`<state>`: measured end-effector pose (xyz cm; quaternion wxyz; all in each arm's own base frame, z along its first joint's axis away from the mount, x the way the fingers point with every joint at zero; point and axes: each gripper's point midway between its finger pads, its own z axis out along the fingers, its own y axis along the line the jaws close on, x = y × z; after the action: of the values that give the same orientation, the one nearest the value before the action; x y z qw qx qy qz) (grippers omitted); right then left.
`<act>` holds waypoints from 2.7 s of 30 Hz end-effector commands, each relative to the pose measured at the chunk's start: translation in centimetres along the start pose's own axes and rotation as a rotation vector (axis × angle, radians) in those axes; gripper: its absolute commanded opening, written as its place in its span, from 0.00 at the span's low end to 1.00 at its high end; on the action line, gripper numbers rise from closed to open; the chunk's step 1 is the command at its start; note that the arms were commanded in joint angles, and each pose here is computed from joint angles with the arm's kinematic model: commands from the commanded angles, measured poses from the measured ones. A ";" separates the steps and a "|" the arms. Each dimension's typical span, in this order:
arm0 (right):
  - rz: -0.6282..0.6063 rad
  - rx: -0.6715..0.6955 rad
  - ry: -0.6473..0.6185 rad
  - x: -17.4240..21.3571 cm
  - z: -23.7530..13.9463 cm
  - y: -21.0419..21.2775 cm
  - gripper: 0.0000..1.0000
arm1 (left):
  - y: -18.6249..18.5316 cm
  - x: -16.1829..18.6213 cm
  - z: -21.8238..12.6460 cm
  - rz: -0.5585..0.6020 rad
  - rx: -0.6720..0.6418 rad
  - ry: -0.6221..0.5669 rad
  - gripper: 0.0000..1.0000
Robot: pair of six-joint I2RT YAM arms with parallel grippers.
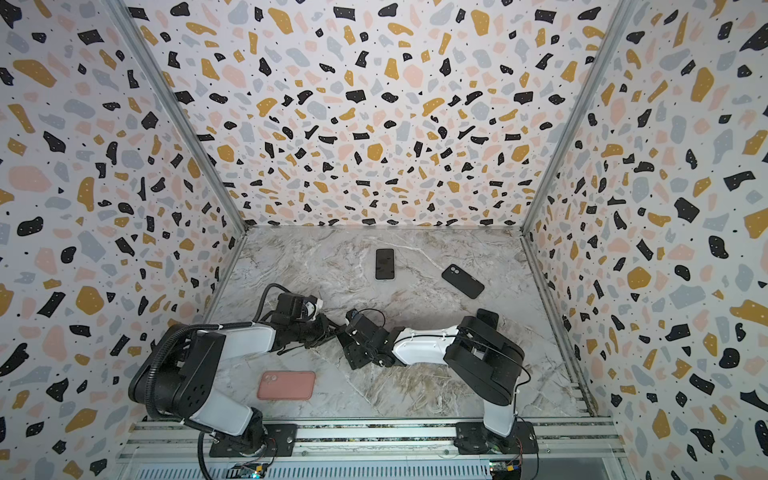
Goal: Put the phone into the phone case
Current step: 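Lift the black phone with the right gripper toward the table center, then rotate the held black phone upright onto its edge with the right gripper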
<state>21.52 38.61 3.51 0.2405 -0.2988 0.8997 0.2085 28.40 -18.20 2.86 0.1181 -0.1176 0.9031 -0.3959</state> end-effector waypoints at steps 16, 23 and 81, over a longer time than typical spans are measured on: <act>-0.065 -0.004 -0.114 -3.9 -5.5 1.0 0.84 | -0.2 0.5 -0.3 0.038 -0.024 0.021 0.00; -0.021 -0.041 -0.148 -4.1 -7.7 1.4 0.84 | -2.3 -0.6 -0.6 0.018 0.058 -0.021 0.00; 1.301 -0.985 -0.521 -7.5 -13.7 -5.7 0.51 | -13.9 -5.2 -5.4 -0.257 0.583 -0.360 0.00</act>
<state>25.81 30.39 13.70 0.1007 0.2838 0.6626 0.6858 33.48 -21.77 13.90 0.2273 -0.2875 0.7279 -0.5794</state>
